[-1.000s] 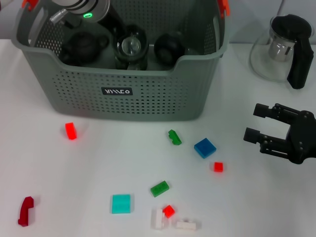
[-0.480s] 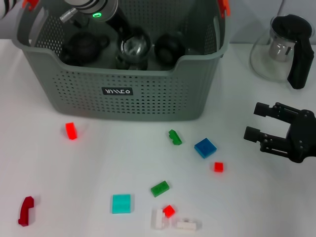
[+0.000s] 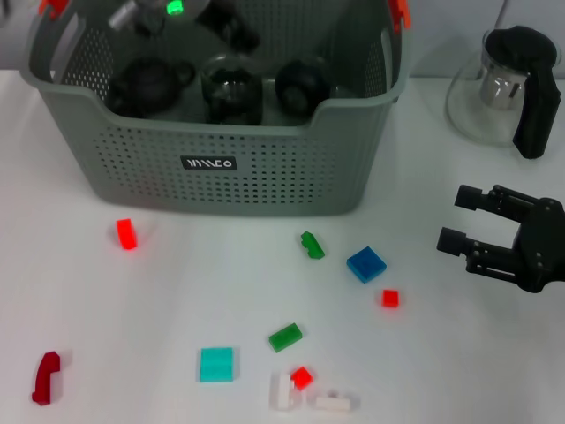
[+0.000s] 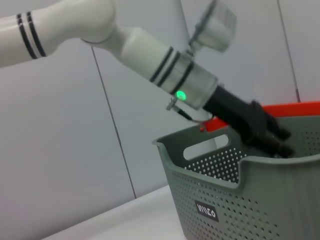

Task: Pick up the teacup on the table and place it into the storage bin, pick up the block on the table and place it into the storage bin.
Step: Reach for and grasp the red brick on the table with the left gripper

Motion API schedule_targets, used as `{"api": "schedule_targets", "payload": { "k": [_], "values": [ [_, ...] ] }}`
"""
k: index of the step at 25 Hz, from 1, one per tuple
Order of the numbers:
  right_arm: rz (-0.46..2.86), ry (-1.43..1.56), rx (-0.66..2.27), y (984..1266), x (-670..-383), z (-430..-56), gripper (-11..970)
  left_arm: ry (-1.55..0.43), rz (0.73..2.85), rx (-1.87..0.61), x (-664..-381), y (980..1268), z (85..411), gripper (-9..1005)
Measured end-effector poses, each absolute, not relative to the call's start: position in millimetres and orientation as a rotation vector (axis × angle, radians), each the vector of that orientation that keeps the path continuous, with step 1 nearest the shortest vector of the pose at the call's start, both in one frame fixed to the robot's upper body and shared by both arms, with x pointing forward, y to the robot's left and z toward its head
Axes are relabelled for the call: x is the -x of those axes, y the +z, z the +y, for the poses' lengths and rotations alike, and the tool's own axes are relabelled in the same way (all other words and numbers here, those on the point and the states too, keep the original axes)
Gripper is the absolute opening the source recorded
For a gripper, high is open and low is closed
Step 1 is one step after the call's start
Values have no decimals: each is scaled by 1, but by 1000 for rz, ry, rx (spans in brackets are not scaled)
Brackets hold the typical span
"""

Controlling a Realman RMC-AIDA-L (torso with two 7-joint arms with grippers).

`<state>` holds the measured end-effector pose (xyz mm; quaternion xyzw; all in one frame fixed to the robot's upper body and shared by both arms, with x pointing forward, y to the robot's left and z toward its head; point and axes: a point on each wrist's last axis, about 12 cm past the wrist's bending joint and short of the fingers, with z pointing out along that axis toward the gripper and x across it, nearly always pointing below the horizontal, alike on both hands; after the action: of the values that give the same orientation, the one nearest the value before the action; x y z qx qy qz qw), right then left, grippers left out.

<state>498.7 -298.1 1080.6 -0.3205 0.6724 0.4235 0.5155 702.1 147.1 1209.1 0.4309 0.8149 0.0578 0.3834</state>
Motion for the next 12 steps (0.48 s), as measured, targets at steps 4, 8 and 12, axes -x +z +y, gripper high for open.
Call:
{"api": "schedule_targets", "payload": {
  "k": [4,8,12],
  "values": [
    [1618,1020,766,1080,-498,-298,807,-58,1994,-934,-681,1251,164,446],
    [1621,1020,763,1079,-498,-298,807,-443,1878,-803,-648,1281,198,511],
    [1624,1016,759,1078,-497,-299,807,-963,1560,-718,-605,1302,256,546]
  ]
}}
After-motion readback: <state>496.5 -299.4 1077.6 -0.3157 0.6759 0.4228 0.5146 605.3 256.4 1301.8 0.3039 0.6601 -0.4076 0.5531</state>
